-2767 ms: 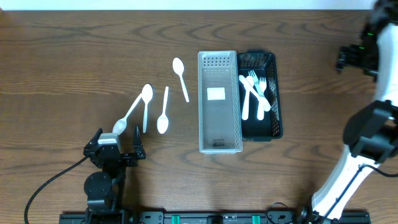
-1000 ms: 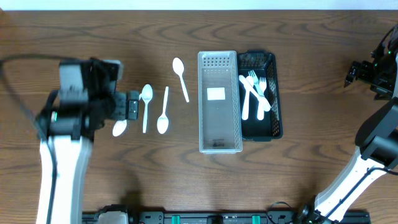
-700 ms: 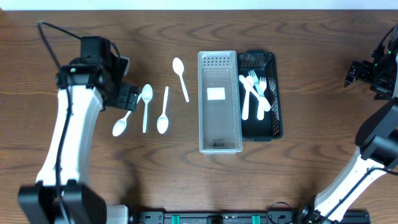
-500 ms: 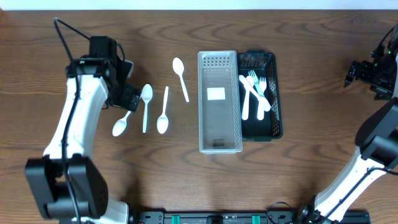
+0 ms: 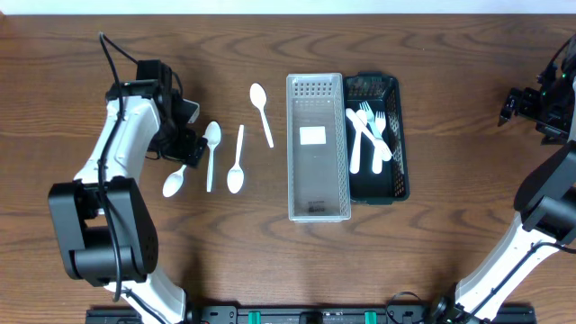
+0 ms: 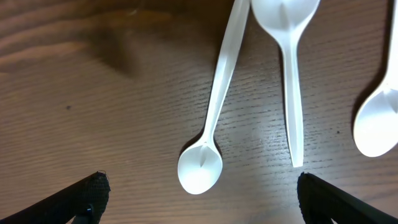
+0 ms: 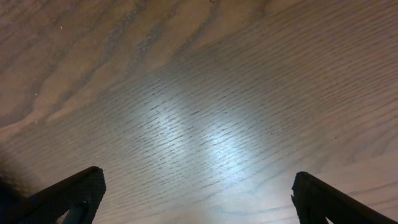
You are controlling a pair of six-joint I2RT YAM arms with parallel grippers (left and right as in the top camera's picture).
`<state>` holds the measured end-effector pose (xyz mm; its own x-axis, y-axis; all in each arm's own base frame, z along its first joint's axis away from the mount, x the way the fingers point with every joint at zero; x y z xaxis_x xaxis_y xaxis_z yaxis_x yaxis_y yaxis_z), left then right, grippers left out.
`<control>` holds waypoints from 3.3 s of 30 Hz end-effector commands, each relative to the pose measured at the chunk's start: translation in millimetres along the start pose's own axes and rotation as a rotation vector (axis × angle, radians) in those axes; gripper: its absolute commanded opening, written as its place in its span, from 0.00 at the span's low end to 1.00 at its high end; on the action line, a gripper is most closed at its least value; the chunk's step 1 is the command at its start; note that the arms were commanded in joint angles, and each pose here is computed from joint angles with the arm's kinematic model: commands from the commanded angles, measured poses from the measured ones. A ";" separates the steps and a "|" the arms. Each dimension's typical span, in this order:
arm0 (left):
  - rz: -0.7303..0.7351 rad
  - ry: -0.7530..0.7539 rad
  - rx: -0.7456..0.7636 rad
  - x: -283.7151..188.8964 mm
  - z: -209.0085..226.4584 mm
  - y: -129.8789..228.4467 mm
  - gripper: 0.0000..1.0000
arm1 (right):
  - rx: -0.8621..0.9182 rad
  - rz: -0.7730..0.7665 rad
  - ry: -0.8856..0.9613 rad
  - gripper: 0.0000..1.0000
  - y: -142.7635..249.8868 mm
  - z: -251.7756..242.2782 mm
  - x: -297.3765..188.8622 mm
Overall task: Pack container
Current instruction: 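Move the left gripper over the white spoons on the left, then lower the left gripper and grasp the leftmost white spoon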
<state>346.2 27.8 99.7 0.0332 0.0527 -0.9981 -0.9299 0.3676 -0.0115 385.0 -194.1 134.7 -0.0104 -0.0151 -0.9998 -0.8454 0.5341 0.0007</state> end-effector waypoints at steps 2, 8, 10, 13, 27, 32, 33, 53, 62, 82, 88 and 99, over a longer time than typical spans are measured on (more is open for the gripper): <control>0.003 0.046 -0.013 9.9 1.8 -2.2 0.98 | -0.017 -0.005 0.000 0.99 0.4 1.1 -2.4; 0.045 0.076 -0.014 27.9 0.1 -1.3 0.98 | -0.017 -0.005 0.000 0.99 0.5 1.1 -2.4; 0.057 0.085 -0.014 34.9 -0.6 -1.7 0.98 | -0.017 -0.005 0.000 0.99 0.4 1.1 -2.4; 0.074 0.094 -0.013 42.8 -1.2 -1.2 0.98 | -0.016 -0.005 0.000 0.99 0.4 0.6 -2.3; 0.043 0.079 -0.028 54.1 7.7 -9.1 0.98 | -0.016 -0.005 0.000 0.99 0.4 0.7 -2.4; 0.049 0.081 -0.053 56.0 15.0 -3.3 0.98 | -0.016 -0.005 0.000 0.99 0.4 0.7 -2.4; 0.050 0.082 -0.059 56.1 16.4 -2.3 0.98 | -0.016 -0.005 0.000 0.99 0.4 0.7 -2.3; 0.009 0.144 -0.073 55.7 13.7 -5.8 0.98 | -0.016 -0.005 0.000 0.99 0.4 0.7 -2.3; 0.035 0.100 -0.059 56.5 13.9 -5.1 0.98 | -0.016 -0.005 0.000 0.99 0.4 0.6 -2.3; 0.085 0.104 -0.084 69.3 8.9 2.1 0.98 | -0.016 -0.005 0.000 0.99 0.4 0.7 -2.4; 0.086 0.104 -0.084 69.6 8.5 2.3 0.98 | -0.016 -0.005 0.000 0.99 0.4 0.7 -2.4; 0.093 0.106 -0.108 69.4 7.5 3.2 0.56 | -0.016 -0.005 0.000 0.99 0.4 0.7 -2.4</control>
<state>353.7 40.7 37.5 -0.0578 -0.0229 -0.9981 -0.9627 0.2660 0.0496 385.0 -194.3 134.7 -0.0104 -0.0151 -0.9998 -0.8452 0.5344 0.0007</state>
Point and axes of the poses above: each gripper's point midway between its finger pads, its own x axis out along the fingers, its own z axis along the line the jaws close on, y = z × x, the point moved 4 cm from there along -x, back along the fingers, and after that the axes turned 4 degrees about x, right-handed, at the moved point
